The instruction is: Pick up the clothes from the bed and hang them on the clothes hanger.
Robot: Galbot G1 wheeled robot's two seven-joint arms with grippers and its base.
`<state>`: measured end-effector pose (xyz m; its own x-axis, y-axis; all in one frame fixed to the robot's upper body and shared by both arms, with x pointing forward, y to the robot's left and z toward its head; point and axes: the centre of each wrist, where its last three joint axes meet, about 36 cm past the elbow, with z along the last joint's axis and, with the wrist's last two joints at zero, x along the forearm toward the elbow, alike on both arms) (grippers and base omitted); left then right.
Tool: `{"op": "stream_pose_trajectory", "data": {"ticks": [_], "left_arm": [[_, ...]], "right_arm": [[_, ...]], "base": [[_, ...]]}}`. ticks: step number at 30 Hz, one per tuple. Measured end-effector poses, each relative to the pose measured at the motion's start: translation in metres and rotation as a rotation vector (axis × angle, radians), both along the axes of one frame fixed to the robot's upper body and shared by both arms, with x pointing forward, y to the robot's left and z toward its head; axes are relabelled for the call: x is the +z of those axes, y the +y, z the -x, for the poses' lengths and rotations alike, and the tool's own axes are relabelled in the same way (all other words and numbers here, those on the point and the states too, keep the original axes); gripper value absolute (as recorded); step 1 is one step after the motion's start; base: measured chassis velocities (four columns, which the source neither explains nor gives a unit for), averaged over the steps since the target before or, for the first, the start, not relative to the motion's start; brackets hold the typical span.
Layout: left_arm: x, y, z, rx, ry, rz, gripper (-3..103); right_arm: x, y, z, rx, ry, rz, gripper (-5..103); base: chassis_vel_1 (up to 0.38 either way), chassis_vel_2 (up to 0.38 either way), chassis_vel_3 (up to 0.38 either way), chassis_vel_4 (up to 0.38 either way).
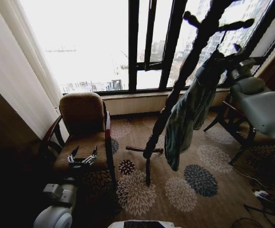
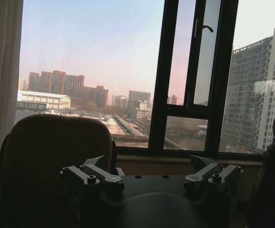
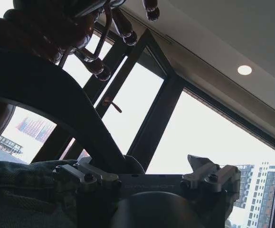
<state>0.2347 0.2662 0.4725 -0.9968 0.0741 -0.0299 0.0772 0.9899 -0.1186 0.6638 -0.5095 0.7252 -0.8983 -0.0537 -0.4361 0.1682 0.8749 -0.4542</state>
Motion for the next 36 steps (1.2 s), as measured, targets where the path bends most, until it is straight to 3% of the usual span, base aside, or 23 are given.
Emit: {"op": "stream_pose_trajectory", "data": {"ticks": [21, 36], "left_arm": [[-0.001, 0.007, 0.002, 0.023, 0.006, -0.006, 100], [0.002, 0.017, 0.003, 0.051, 0.001, -0.016, 100]], "right_arm": [[-0.009, 0.031, -0.019, 0.121, 0.044, 0.044, 100], [-0.018, 0.084, -0.062, 0.204, 0.063, 0.100, 100]], "base": [[0.000, 0.000, 0.000, 0.000], [0.000, 0.000, 0.000, 0.000]]}}
